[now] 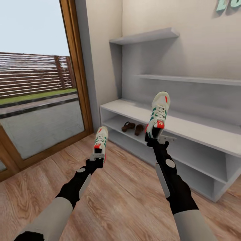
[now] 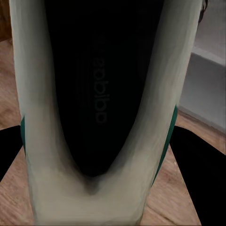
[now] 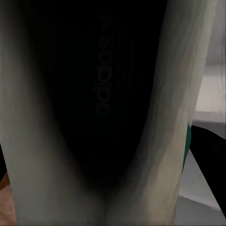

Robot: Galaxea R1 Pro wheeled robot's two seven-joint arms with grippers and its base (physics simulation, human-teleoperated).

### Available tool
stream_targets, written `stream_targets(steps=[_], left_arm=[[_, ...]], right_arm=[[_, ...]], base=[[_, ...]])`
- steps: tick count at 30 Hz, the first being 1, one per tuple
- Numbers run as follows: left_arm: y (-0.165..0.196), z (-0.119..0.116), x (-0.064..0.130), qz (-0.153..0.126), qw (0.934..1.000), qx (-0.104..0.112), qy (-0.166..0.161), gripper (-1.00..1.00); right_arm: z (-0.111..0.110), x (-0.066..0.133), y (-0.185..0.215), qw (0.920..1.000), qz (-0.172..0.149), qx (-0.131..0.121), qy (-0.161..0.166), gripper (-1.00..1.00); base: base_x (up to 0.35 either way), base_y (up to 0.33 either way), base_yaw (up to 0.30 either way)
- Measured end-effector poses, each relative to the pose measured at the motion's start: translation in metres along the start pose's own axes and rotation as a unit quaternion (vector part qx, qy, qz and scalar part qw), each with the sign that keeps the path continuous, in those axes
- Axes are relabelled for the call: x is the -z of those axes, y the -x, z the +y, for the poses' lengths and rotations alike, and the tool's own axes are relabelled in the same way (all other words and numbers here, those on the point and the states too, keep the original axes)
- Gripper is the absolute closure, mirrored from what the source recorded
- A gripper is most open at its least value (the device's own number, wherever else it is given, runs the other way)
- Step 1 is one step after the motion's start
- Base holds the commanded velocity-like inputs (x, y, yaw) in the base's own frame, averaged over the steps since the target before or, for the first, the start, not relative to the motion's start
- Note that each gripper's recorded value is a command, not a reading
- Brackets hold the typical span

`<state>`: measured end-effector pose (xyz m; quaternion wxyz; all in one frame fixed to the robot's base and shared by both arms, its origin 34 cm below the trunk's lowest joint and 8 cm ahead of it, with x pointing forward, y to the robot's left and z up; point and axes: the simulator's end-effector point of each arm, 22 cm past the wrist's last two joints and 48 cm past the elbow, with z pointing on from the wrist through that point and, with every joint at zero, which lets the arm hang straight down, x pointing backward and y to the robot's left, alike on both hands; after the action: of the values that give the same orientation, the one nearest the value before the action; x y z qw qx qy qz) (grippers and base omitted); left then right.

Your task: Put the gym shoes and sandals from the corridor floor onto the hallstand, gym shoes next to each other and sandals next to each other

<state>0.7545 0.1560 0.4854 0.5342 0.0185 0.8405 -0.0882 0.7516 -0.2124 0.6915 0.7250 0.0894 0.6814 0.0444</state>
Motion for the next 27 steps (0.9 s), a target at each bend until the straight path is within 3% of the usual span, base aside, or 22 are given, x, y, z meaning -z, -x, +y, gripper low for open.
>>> stream_targets(steps=[13, 23, 27], left_arm=[[0.0026, -0.0004, 0.001, -0.002, 1.0, 0.0, 0.0, 1.0], [0.0043, -0.0006, 0.0018, -0.003, 1.0, -0.001, 0.0, 1.0], [0.0052, -0.0007, 0.0021, -0.004, 1.0, -0.001, 0.0, 1.0]], right_arm=[[0.0004, 0.0005, 0.0025, 1.0, -0.002, 0.0, 0.0, 1.0], [0.0008, 0.001, 0.0046, 1.0, -0.003, 0.0, 0.001, 1.0], [0.0009, 0.0012, 0.0055, 1.0, -0.004, 0.0, 0.001, 1.0]], base=[[0.001, 0.15, -0.279], [0.0, 0.03, -0.279], [0.0, 0.256, -0.279]])
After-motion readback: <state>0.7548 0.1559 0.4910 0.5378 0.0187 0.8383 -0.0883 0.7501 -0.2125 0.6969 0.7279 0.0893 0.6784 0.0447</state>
